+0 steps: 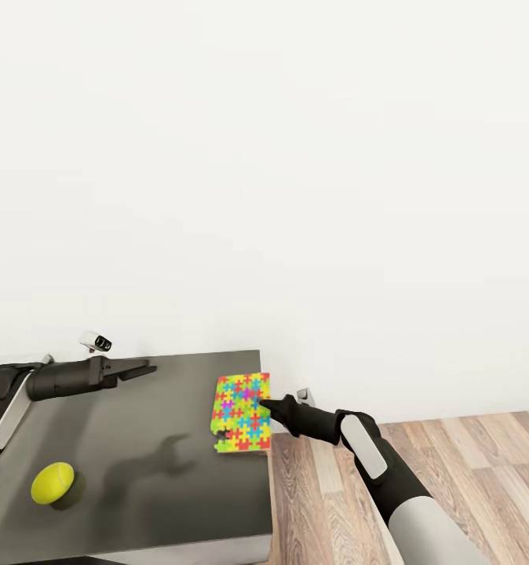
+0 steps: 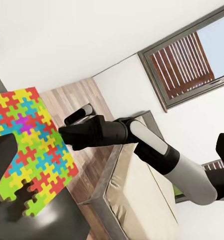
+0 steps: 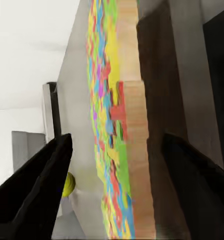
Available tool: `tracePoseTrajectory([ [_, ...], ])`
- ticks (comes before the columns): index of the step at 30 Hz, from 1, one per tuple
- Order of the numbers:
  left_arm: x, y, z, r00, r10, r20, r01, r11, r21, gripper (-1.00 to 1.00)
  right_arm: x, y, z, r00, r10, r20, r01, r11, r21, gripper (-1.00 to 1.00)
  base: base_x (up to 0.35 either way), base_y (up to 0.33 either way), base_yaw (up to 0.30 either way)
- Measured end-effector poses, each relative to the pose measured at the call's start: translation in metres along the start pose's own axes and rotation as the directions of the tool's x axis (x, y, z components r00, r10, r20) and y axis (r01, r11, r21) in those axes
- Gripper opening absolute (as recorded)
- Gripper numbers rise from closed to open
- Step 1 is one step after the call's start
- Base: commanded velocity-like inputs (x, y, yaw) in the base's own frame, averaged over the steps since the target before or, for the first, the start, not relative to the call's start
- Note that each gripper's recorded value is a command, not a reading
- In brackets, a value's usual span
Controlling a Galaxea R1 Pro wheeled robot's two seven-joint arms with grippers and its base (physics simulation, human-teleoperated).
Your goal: Put all the toys in the child's room - the three board games (two on the bed and one on the table), the two jigsaw puzzles on the table, and the tennis ball on the table - inside the toy box on the table in the child's room.
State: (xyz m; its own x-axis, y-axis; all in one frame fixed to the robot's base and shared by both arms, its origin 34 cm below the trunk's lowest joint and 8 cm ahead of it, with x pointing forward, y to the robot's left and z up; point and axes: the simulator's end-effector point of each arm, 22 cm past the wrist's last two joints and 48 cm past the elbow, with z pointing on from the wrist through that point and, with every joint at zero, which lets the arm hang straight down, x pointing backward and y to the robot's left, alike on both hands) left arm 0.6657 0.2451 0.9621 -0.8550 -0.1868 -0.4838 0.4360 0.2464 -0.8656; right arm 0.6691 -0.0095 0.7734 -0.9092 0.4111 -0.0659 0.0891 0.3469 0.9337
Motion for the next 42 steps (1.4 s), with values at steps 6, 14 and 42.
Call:
tracePoseTrajectory([
  [6, -0.003, -0.013, -0.001, 1.0, 0.0, 0.0, 0.0, 1.0, 0.03, 1.0, -0.001, 0.007, -0.003, 1.0, 0.001, 0.002, -0.001, 1.0, -0.001, -1.0, 0.0, 0.0, 0.0],
  [14, -0.008, -0.029, -0.003, 1.0, -0.001, -0.001, 0.001, 0.998, 0.055, 1.0, -0.009, 0.009, -0.017, 1.0, -0.001, 0.017, 0.0, 1.0, 0.016, -1.0, 0.0, 0.0, 0.0],
  [42, -0.022, -0.062, -0.009, 1.0, -0.003, -0.002, 0.003, 0.999, 0.054, 1.0, -0.009, 0.045, -0.032, 1.0, -0.008, 0.023, 0.008, 1.0, 0.013, -1.0, 0.0, 0.0, 0.0],
])
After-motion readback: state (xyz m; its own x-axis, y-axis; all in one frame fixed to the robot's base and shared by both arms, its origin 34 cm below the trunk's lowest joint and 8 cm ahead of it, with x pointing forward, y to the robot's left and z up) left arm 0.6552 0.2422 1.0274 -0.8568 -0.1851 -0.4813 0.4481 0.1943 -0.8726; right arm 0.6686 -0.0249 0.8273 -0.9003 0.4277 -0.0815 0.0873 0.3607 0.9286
